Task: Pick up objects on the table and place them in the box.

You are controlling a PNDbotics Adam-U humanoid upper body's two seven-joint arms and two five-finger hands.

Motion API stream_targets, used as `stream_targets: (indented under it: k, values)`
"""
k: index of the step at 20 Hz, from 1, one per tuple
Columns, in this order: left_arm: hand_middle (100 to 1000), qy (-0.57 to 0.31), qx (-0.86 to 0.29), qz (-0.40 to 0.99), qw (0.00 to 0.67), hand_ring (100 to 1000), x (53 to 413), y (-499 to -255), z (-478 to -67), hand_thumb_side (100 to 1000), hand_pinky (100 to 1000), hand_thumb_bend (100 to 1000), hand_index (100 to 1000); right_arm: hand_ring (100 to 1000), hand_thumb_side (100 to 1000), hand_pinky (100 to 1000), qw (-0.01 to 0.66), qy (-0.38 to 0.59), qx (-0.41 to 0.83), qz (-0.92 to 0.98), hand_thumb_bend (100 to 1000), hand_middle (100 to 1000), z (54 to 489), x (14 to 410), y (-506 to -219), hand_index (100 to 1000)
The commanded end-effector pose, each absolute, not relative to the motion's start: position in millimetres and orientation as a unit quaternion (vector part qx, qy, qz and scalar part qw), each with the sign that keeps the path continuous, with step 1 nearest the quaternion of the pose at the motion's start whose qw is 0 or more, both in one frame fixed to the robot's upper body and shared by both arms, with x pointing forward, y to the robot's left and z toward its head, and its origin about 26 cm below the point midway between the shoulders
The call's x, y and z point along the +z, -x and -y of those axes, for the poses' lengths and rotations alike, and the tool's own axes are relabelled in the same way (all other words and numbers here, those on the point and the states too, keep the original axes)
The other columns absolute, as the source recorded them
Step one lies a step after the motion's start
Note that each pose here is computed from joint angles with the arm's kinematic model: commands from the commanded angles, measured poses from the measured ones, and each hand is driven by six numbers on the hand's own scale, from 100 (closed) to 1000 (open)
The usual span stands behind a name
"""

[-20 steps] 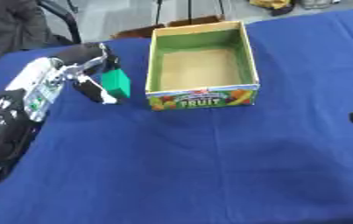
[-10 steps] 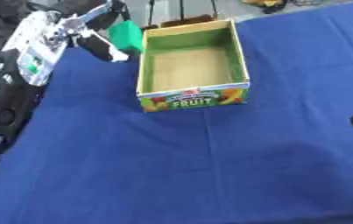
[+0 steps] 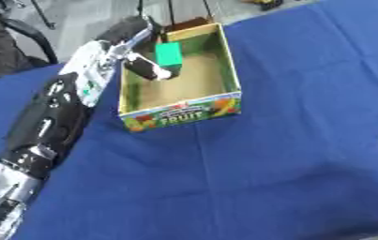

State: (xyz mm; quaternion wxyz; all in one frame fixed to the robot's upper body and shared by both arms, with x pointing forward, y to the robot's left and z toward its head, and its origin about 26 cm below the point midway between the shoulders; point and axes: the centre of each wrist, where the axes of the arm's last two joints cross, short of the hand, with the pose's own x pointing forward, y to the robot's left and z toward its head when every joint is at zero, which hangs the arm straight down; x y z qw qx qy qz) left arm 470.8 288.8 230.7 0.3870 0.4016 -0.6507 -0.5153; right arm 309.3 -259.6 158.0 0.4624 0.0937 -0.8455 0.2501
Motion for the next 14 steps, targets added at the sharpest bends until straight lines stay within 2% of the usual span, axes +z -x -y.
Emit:
stream_targets:
  k: [1,2,3,4,5,6,7,8,14]
  values:
    - [412,-0.41,-0.514,0.644,0.39,376,233.1,-473.5,-295.1,374,388,555,559,691,893,748,0.444,-0.093,0.262,0.852,100,517,258.6,169.7,-307.4,550]
    - [418,-0.406,-0.518,0.642,0.393,381,230.0,-474.1,-295.0,381,394,561,566,691,893,748,0.443,-0.093,0.263,0.852,100,517,258.4,170.0,-307.4,550]
    - [487,-0.401,-0.52,0.642,0.395,461,227.6,-474.4,-294.5,487,479,700,642,691,893,748,0.443,-0.093,0.263,0.852,100,517,258.2,170.2,-307.5,550]
    - [487,-0.397,-0.523,0.643,0.395,461,225.9,-474.6,-294.1,487,479,700,642,691,893,748,0.443,-0.093,0.263,0.852,100,517,258.1,170.3,-307.5,550]
    - [611,-0.391,-0.528,0.642,0.394,581,224.0,-474.6,-293.0,640,612,997,773,691,893,748,0.442,-0.093,0.263,0.852,100,517,258.0,170.6,-307.6,550]
    - [637,-0.386,-0.533,0.642,0.393,603,223.2,-474.5,-292.2,651,633,1000,797,691,893,748,0.442,-0.093,0.263,0.852,100,517,258.0,170.7,-307.6,550]
    - [729,-0.381,-0.537,0.643,0.391,697,222.8,-474.3,-291.5,732,717,1000,869,691,893,748,0.442,-0.093,0.263,0.852,100,517,258.1,170.7,-307.7,550]
    - [749,-0.376,-0.54,0.644,0.39,720,222.5,-473.9,-291.2,760,740,1000,888,691,893,749,0.442,-0.093,0.263,0.852,100,517,258.1,170.6,-307.7,550]
    - [749,-0.368,-0.544,0.645,0.391,720,223.8,-473.0,-291.4,760,740,1000,888,691,893,749,0.443,-0.093,0.263,0.852,100,517,258.2,170.5,-307.7,550]
